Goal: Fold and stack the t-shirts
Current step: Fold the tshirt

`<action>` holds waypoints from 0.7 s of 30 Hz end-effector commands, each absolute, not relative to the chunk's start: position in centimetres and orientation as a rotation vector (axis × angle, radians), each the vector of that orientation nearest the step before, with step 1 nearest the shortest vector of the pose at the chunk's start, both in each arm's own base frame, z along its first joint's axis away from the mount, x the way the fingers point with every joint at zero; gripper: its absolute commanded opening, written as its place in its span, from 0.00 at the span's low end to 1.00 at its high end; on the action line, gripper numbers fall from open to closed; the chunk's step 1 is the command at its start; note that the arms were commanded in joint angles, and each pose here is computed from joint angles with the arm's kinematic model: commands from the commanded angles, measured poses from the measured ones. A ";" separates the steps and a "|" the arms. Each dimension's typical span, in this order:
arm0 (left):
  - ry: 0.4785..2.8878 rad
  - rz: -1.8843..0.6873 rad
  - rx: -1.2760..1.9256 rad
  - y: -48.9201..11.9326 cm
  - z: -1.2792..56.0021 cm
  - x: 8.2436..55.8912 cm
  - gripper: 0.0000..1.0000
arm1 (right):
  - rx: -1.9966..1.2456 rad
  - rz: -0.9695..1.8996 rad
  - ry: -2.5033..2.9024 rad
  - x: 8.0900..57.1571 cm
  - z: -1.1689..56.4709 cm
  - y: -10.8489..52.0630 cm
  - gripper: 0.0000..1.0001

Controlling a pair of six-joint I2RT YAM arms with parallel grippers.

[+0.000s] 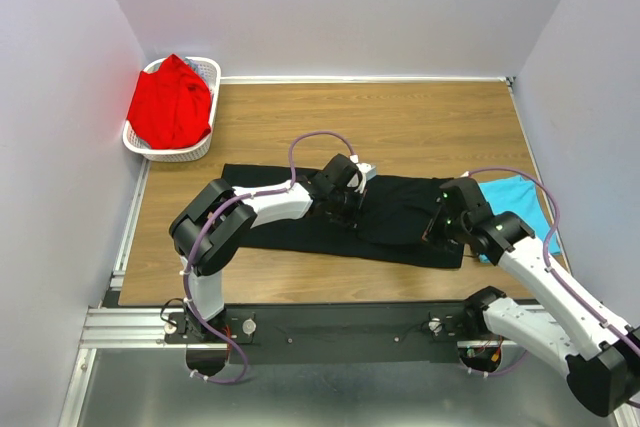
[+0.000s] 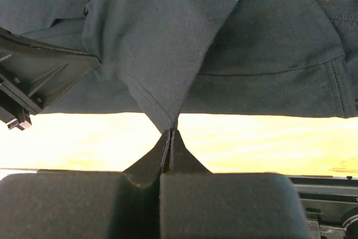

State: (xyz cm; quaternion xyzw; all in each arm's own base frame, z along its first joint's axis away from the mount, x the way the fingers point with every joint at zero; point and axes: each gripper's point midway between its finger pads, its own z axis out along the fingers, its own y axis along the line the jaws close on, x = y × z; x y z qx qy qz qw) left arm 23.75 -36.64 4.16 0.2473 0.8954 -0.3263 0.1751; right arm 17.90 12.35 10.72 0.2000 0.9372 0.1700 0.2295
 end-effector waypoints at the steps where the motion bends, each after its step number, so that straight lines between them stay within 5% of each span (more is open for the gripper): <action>1: 2.518 -0.932 0.712 -36.6 5.2 23.8 0.08 | 0.519 0.493 2.587 17.3 11.9 12.5 0.00; 17: 2.503 -0.925 0.695 -36.5 6.2 24.0 0.15 | 0.472 0.544 2.632 17.9 9.4 14.3 0.03; 20: 2.493 -0.913 0.696 -36.5 6.8 24.2 0.20 | 0.454 0.513 2.642 18.1 9.0 14.1 0.24; 21: 2.488 -0.896 0.699 -36.2 7.2 24.3 0.21 | 0.441 0.498 2.629 18.4 9.5 13.9 0.45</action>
